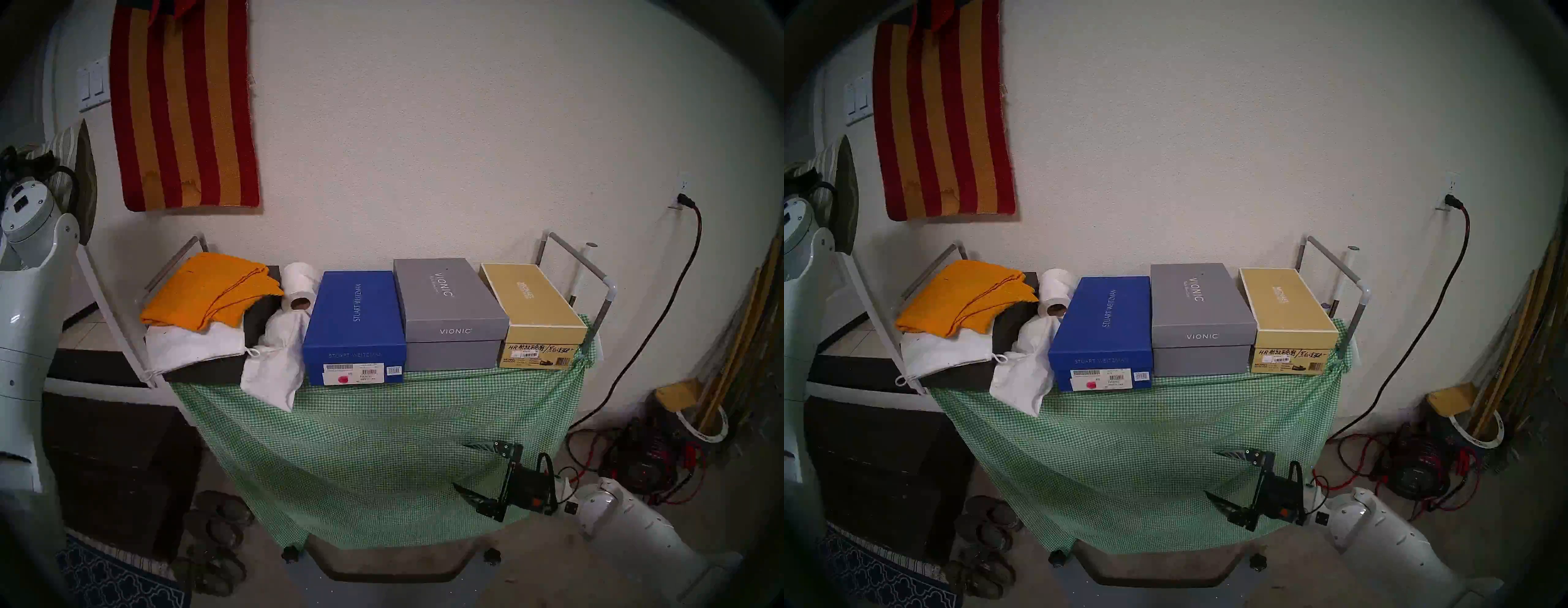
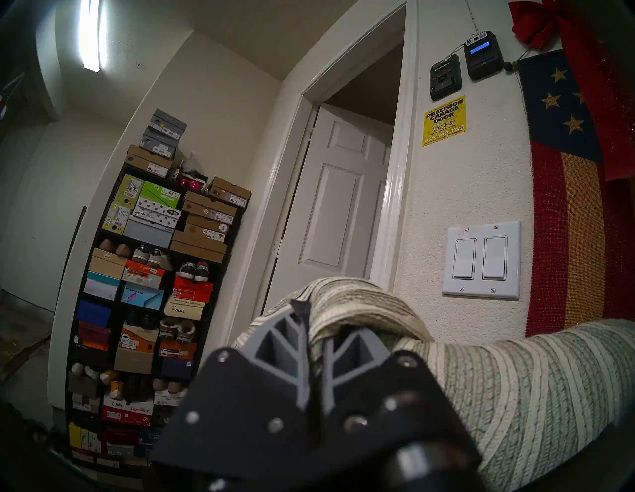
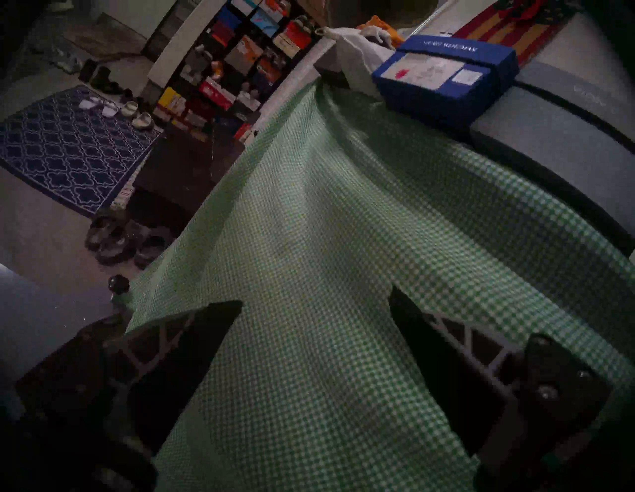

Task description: Lift the object off the cloth, cover the shoe rack with the cloth, put the object back

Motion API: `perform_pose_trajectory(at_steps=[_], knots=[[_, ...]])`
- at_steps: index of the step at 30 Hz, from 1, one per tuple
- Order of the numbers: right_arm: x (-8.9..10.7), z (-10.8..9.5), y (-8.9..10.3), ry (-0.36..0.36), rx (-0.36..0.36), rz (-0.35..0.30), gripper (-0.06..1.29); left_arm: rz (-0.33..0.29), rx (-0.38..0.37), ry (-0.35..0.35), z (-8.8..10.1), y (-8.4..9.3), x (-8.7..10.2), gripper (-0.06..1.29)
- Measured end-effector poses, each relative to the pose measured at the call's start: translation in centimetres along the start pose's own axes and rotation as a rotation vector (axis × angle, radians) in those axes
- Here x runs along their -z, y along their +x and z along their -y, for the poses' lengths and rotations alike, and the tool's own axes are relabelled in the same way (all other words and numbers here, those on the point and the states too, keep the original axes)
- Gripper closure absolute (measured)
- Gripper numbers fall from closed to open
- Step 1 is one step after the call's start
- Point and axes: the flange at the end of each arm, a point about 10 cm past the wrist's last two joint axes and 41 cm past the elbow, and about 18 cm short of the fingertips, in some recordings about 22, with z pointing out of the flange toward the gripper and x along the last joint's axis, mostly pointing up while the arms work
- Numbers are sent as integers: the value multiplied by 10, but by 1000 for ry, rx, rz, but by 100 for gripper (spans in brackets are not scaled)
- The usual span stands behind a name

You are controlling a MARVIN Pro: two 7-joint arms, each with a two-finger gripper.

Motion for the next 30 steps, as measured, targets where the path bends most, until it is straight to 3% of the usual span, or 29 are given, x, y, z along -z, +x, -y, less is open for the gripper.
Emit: perform_pose_trajectory(at_steps=[7, 19, 24, 30], knots=[[20, 16, 16, 32, -31, -16, 1, 0, 0, 0, 0, 0, 0, 120], [60, 5, 34, 19, -28, -6, 1, -1, 0, -2, 0, 0, 0, 120], [68, 3, 47, 18, -37, -25, 1, -21, 15, -48, -11, 9, 8, 120], [73, 6, 65, 19, -61, -55, 1, -86, 65, -173, -40, 38, 33, 120]])
